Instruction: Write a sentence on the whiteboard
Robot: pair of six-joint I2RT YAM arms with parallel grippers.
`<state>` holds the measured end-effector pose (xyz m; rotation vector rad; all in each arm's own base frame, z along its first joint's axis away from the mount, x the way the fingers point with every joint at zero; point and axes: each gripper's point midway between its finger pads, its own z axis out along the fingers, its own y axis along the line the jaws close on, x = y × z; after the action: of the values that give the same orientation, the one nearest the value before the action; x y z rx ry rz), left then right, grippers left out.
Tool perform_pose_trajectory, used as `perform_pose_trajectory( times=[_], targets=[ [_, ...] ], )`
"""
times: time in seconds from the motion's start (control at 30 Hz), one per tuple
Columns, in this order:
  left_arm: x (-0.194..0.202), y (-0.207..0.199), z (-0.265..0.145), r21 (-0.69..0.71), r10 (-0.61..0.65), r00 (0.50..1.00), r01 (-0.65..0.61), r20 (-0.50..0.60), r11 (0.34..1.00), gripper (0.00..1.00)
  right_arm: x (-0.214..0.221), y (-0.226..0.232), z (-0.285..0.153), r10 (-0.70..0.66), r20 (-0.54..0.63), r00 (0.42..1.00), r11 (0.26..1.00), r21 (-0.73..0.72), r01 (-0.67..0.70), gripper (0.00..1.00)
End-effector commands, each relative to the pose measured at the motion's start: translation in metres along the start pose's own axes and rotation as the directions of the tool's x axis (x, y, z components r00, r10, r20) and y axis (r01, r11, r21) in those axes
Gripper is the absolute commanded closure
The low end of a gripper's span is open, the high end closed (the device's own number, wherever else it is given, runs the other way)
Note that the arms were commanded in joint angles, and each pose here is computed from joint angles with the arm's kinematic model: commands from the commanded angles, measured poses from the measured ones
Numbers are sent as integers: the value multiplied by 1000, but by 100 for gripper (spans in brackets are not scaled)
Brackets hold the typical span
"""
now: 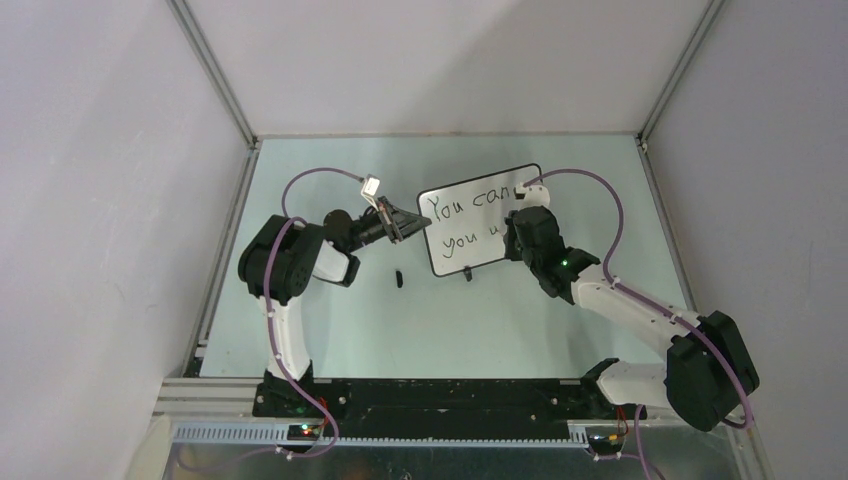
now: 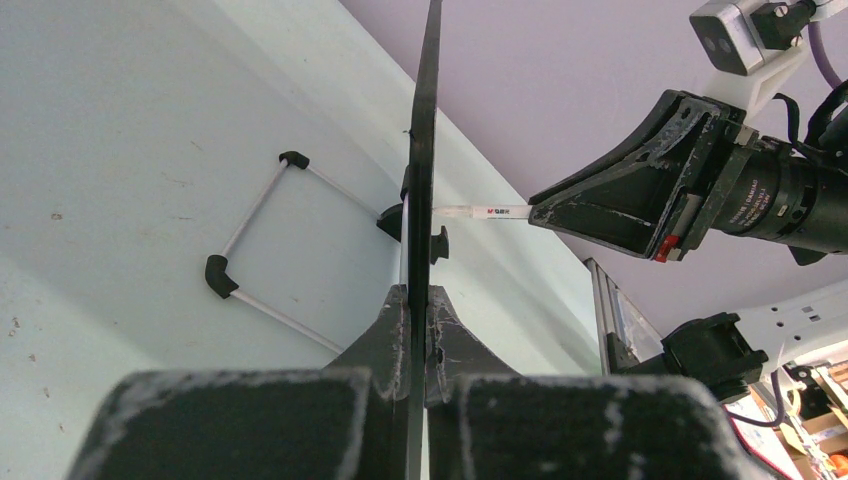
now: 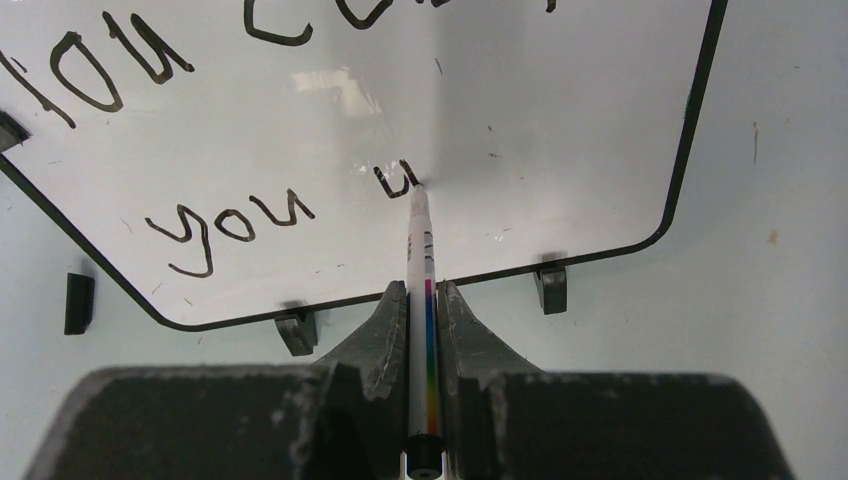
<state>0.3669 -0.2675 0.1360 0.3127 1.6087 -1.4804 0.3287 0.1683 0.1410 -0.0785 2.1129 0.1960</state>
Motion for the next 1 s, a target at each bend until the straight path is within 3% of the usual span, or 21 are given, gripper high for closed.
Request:
perform_pose_trajectory(
  times=[0.0,0.97],
  targets=[
    [-22,-24,5,79,70,997,-72,33,994,100,-14,-1,2,19,32,999,1000,23,-19,100],
    [-20,-21,7,81,64,998,-65,24,995,100,-39,-2,5,48,69,996,999,13,-49,100]
  ],
)
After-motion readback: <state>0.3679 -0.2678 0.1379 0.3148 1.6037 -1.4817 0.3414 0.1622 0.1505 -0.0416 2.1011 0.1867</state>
